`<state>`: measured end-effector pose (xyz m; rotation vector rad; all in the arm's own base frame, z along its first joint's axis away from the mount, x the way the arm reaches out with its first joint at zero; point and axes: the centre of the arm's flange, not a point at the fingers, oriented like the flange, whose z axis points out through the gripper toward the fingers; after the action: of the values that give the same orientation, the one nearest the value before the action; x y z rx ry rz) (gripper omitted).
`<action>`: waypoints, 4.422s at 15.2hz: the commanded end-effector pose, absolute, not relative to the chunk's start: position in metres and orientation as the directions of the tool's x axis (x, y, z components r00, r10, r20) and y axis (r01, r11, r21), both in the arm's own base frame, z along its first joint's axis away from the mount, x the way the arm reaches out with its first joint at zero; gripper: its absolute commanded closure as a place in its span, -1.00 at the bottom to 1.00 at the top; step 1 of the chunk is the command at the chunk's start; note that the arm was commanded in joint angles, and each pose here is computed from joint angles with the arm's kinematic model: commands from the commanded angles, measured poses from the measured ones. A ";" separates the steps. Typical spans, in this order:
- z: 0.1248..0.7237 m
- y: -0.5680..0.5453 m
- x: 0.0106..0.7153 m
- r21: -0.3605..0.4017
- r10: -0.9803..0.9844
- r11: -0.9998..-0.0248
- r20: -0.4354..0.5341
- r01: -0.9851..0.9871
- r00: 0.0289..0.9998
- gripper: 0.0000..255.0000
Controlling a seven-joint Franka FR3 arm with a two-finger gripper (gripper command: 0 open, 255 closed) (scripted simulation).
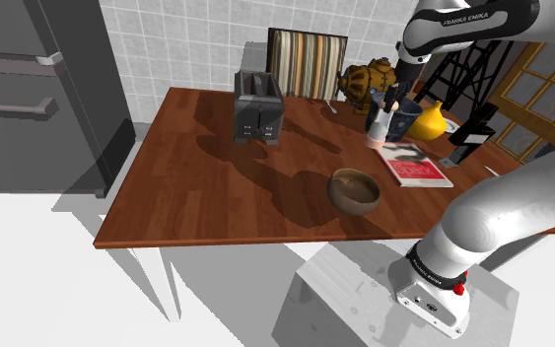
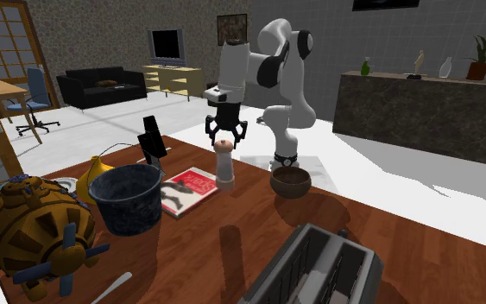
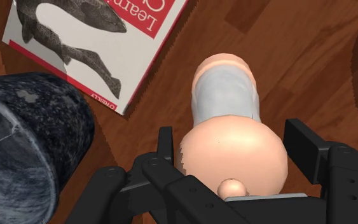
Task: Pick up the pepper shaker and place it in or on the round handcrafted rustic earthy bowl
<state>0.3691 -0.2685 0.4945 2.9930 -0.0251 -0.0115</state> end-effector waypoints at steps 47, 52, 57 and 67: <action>0.573 -0.001 0.267 0.148 -0.017 -0.989 -0.007 -0.016 1.000 1.00; 0.547 -0.001 0.267 0.148 -0.017 -0.989 -0.007 -0.016 1.000 1.00; 0.520 -0.001 0.267 0.148 -0.017 -0.989 -0.007 -0.016 1.000 1.00; 0.495 -0.001 0.267 0.148 -0.017 -0.989 -0.007 -0.016 1.000 1.00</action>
<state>0.2672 -0.0009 0.4955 2.9933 -0.0254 -0.0123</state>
